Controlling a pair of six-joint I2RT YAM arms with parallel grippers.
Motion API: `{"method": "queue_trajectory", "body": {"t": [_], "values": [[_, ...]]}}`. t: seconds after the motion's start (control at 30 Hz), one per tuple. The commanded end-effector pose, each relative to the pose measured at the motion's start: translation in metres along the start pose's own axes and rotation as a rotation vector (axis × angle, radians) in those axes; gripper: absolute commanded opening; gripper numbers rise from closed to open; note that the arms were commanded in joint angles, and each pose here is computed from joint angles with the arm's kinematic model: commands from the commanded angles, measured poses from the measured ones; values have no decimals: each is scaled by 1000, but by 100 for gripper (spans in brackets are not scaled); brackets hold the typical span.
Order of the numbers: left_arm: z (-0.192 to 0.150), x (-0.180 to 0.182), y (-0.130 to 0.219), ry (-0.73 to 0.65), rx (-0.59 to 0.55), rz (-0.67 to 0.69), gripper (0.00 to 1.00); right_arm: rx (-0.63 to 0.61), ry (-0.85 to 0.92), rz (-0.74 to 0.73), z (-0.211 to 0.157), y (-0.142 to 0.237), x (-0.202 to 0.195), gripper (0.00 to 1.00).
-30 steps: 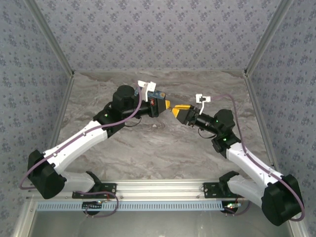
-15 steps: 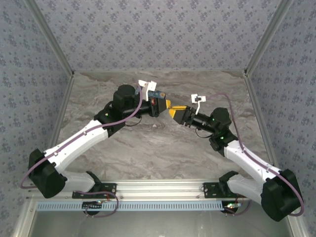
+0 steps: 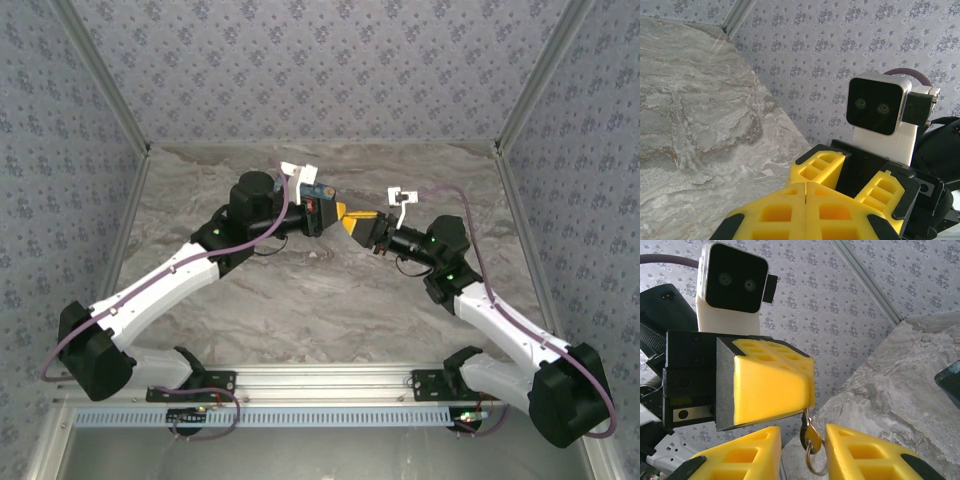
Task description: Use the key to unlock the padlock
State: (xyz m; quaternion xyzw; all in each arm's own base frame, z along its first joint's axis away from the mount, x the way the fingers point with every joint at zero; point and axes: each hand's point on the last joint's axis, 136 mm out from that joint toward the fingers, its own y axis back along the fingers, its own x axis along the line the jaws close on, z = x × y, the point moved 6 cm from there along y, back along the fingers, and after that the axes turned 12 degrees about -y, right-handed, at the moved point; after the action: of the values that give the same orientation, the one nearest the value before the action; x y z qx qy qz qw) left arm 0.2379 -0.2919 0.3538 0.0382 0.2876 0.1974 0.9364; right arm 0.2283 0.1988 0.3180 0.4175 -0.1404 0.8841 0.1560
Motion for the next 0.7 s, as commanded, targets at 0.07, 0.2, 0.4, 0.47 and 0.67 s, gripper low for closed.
{"method": "queue_trajectory", "body": {"t": [0.07,0.2,0.4,0.47,0.67], "values": [[15,-12,2,-22,-42,-32,0,10,24,26,1,-1,7,27],[15,-11,3,-23,-49,-22,0,15,16,18,-3,-1,4,25],[15,-10,4,-21,-53,-14,0,14,6,9,-5,-1,1,22],[16,-10,4,-21,-56,-13,0,16,4,6,-6,-1,0,22],[15,-9,5,-18,-60,-7,0,10,2,1,-8,0,-2,17]]}}
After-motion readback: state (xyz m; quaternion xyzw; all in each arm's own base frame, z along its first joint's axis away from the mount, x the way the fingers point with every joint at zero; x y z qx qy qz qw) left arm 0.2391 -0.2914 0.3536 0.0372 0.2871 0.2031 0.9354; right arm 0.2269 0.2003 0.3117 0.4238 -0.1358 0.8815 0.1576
